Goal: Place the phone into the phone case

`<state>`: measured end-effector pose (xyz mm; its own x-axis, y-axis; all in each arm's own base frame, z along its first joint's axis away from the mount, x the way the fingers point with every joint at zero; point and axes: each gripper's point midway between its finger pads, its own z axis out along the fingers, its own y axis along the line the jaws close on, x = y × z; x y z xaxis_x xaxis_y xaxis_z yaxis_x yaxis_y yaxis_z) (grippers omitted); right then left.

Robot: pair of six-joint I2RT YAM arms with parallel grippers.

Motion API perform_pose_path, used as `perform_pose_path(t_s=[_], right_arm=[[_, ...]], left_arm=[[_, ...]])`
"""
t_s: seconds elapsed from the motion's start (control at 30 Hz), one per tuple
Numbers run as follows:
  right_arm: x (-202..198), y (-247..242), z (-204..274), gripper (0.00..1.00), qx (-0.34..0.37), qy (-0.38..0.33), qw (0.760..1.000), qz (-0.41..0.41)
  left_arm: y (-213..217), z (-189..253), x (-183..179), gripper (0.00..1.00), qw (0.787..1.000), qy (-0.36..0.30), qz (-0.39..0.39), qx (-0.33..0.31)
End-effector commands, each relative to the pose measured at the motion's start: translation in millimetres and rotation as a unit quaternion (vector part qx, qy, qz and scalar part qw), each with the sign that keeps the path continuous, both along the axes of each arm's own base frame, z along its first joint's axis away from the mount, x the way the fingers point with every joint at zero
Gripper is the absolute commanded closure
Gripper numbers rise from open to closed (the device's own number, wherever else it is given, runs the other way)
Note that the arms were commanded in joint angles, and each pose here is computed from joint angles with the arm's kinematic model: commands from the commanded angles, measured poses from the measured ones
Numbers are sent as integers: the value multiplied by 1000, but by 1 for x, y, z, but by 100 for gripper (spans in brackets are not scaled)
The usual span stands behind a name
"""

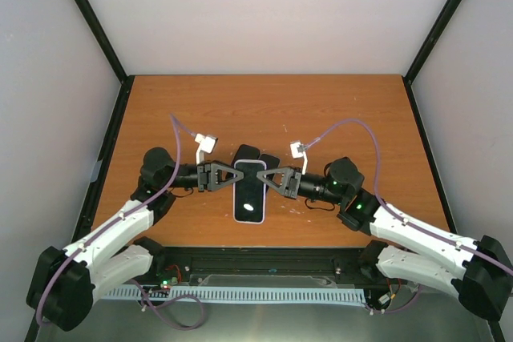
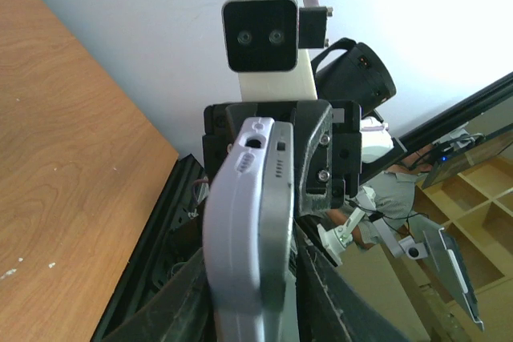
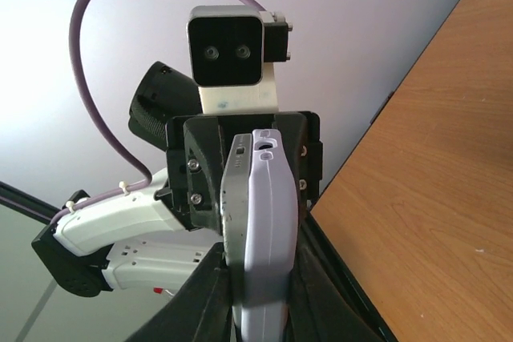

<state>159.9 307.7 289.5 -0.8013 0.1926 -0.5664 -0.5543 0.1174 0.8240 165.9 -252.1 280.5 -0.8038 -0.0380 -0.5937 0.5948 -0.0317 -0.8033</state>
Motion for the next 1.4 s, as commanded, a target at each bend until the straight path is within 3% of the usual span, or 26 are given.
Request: perform_pose_path(t_s=[0.0,0.23,0.4,0.5,0.7,0.8,1.1,1.27,1.37], right_arm=[[-5,1,22,88,34,-57,998,11],[-9,3,9,90,13,-79,997,23],[-13,2,5,89,12,-86,996,32],[-11,1,3,86,6,-74,997,26],[-6,2,5,69,-1,-23,1000,16],[-3,0,9,66,6,-11,1000,5],[8,-6,18,70,6,-13,999,-35],[10,-10,23,90,1,-48,998,-49],[9,-9,21,97,-4,-54,998,-45]], left_arm=[[-1,22,-1,70,1000,-19,-5,-15],[0,31,-4,65,1000,-6,-9,-27],[0,30,-2,81,1000,-1,-7,-26],[-1,27,-1,90,1000,-13,-5,-20],[-4,21,4,93,999,-40,-6,3],[-6,20,3,93,999,-48,-17,5],[-7,13,1,94,998,-57,-35,17],[-8,11,4,94,998,-50,-30,25],[-9,12,5,94,998,-45,-29,27]])
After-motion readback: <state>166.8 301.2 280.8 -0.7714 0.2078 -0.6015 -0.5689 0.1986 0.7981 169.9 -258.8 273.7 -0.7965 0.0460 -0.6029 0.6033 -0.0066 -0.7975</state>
